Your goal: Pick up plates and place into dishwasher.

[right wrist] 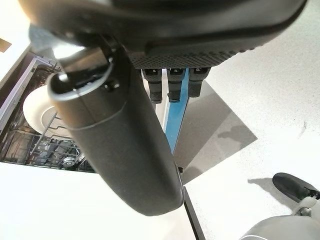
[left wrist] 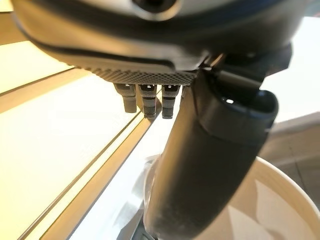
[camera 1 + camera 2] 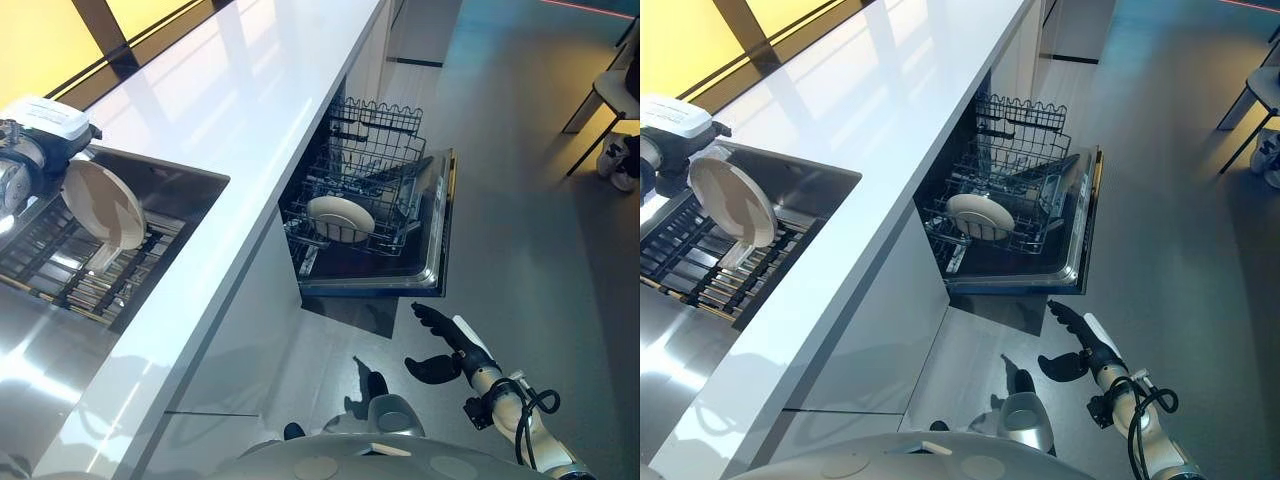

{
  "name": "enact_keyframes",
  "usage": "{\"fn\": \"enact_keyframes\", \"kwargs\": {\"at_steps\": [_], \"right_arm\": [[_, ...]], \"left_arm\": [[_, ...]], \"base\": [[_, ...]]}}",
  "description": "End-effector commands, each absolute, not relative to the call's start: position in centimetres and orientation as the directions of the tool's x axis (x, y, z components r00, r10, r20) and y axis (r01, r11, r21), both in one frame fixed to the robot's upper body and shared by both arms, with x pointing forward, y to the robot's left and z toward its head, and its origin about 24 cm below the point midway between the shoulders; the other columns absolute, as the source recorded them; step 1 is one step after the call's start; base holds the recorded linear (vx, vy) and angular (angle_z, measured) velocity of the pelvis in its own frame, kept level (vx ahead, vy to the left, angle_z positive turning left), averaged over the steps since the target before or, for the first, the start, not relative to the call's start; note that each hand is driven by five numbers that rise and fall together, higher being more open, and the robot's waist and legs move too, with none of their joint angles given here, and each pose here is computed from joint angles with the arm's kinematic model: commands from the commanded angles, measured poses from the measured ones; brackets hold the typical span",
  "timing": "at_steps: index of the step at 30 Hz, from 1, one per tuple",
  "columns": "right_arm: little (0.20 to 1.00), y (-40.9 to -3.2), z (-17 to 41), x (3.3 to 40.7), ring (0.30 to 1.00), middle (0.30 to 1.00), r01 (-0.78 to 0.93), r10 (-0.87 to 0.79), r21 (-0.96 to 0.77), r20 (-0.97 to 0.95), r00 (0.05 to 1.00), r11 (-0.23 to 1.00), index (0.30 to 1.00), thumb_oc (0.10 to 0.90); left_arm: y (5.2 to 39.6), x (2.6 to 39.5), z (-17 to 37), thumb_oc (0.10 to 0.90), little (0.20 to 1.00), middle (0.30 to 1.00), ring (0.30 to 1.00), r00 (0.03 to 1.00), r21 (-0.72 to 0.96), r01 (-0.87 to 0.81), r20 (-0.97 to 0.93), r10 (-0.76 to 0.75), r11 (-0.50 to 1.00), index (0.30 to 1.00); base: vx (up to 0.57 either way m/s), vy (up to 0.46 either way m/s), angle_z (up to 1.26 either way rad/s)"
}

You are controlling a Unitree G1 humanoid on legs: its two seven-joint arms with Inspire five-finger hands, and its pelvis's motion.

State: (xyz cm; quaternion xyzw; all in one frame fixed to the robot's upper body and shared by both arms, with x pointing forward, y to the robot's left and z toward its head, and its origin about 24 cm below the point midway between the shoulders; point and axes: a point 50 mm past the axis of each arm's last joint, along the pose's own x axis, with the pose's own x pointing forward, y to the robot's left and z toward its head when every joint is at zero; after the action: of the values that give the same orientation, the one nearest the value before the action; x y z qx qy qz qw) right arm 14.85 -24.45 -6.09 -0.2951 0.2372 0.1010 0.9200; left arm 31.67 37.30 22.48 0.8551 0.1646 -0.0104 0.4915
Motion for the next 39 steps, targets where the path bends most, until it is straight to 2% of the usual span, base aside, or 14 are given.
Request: {"fn": "enact_keyframes", "kwargs": {"at_steps": [1, 8, 18, 19, 20, 22, 23, 39], "right_arm": [[0.9, -24.7, -3.6, 16.7, 0.9, 0.9, -0.31, 0.106, -0.571, -0.362, 0.926, 0.761, 0.9, 0.8], [0.9, -25.1, -4.2, 15.8, 0.9, 0.9, -0.327, 0.102, -0.567, -0.391, 0.915, 0.756, 0.9, 0.8], [0.9, -25.5, -4.3, 15.2, 0.9, 0.9, -0.345, 0.103, -0.566, -0.415, 0.904, 0.749, 0.9, 0.8], [0.9, -25.5, -4.3, 15.2, 0.9, 0.9, -0.344, 0.102, -0.567, -0.414, 0.904, 0.749, 0.9, 0.8], [0.9, -25.6, -4.2, 15.2, 0.9, 0.9, -0.344, 0.101, -0.568, -0.414, 0.905, 0.748, 0.9, 0.8], [0.9, -25.6, -4.1, 15.3, 0.9, 0.9, -0.344, 0.101, -0.57, -0.414, 0.905, 0.746, 0.9, 0.8], [0.9, -25.6, -4.1, 15.3, 0.9, 0.9, -0.345, 0.099, -0.573, -0.415, 0.904, 0.744, 0.9, 0.8], [0.9, -25.5, -4.1, 15.7, 0.9, 0.9, -0.355, 0.112, -0.574, -0.414, 0.903, 0.738, 0.9, 0.8]], "left_arm": [[38.9, 30.8, 29.4, 0.8, 0.9, 0.9, 0.9, 0.939, 0.879, 0.095, 0.077, 0.335, -0.467, 0.9], [38.9, 31.1, 29.1, 0.8, 0.9, 0.9, 0.9, 0.931, 0.89, 0.027, 0.143, 0.335, -0.456, 0.9], [39.4, 31.7, 26.1, 0.8, 0.9, 0.9, 0.9, 0.916, 0.868, 0.168, 0.037, 0.398, -0.467, 0.9], [39.5, 31.8, 25.8, 0.751, 0.851, 0.858, 0.858, 0.911, 0.863, 0.193, 0.019, 0.412, -0.466, 0.858], [39.7, 31.7, 25.3, 0.438, 0.538, 0.589, 0.589, 0.901, 0.857, 0.232, -0.01, 0.435, -0.46, 0.589], [39.9, 31.7, 24.8, 0.182, 0.282, 0.371, 0.371, 0.885, 0.842, 0.287, -0.05, 0.463, -0.458, 0.371], [40.2, 31.7, 24.3, 0.1, 0.2, 0.3, 0.3, 0.872, 0.832, 0.329, -0.085, 0.483, -0.446, 0.3], [40.5, 32.0, 22.7, 0.1, 0.2, 0.3, 0.3, 0.805, 0.703, 0.508, -0.182, 0.564, -0.498, 0.3]], "base": [[0.06, 0.017, -0.03], [0.06, 0.016, -0.04], [0.04, 0.02, -0.08], [0.03, 0.022, -0.1], [0.03, 0.019, -0.06], [0.02, 0.014, -0.04], [0.01, 0.014, -0.06], [0.0, 0.0, -0.02]]}}
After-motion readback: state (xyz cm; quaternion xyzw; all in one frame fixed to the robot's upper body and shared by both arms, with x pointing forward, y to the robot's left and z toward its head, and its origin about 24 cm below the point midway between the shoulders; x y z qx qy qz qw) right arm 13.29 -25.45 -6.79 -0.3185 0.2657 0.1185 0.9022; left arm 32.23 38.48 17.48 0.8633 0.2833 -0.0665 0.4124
